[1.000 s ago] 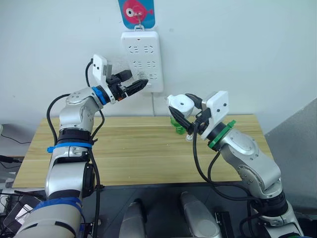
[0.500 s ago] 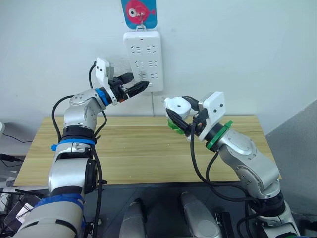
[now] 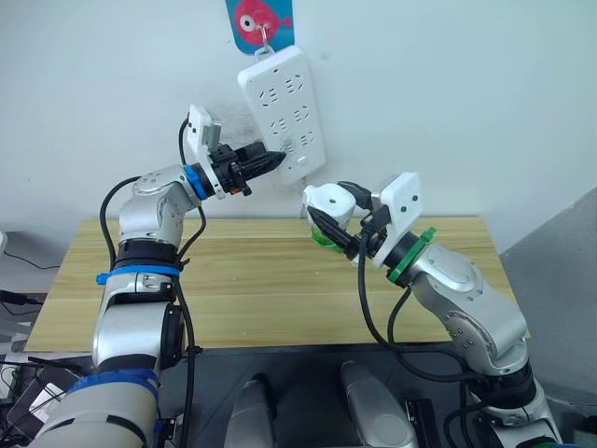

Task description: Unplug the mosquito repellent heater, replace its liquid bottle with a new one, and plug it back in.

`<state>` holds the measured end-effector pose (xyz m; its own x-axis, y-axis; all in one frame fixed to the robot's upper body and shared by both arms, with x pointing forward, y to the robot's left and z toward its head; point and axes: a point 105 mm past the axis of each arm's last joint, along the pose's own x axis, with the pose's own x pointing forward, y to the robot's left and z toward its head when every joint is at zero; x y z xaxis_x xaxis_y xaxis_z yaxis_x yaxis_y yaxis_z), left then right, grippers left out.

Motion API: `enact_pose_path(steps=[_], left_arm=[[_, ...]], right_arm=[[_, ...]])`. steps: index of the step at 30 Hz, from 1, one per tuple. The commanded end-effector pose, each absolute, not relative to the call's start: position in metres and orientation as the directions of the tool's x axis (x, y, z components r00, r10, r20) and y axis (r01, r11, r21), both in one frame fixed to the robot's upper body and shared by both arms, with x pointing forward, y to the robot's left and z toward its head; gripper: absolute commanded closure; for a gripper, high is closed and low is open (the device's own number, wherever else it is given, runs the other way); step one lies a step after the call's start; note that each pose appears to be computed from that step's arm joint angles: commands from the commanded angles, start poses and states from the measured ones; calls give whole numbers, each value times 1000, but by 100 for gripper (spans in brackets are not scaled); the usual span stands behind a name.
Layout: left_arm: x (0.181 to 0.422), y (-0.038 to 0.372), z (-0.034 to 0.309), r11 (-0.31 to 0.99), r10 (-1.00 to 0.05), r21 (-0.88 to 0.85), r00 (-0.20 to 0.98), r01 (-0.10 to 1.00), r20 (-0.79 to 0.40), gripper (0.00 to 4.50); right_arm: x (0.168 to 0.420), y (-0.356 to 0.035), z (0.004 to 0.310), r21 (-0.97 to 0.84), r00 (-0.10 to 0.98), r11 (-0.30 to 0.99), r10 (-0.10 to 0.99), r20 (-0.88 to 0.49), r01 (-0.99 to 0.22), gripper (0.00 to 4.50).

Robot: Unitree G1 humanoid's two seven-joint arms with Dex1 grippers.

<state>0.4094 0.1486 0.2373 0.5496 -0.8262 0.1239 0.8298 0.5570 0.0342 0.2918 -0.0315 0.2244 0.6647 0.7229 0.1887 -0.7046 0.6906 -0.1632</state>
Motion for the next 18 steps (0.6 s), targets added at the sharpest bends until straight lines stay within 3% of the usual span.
enact_pose_path(steps=[1, 9, 18], left_arm=[[408, 156, 256, 589, -802, 74, 570, 805, 177, 315], [406, 167, 252, 616, -786, 89, 601, 783, 146, 315], [401, 172, 251, 623, -782, 112, 613, 774, 114, 315]], right_arm=[[288, -32, 245, -179, 647, 693, 718, 258, -698, 147], [327, -24, 267, -177, 719, 757, 653, 240, -628, 147], [347, -14, 276, -211, 725, 764, 645, 241, -610, 147]])
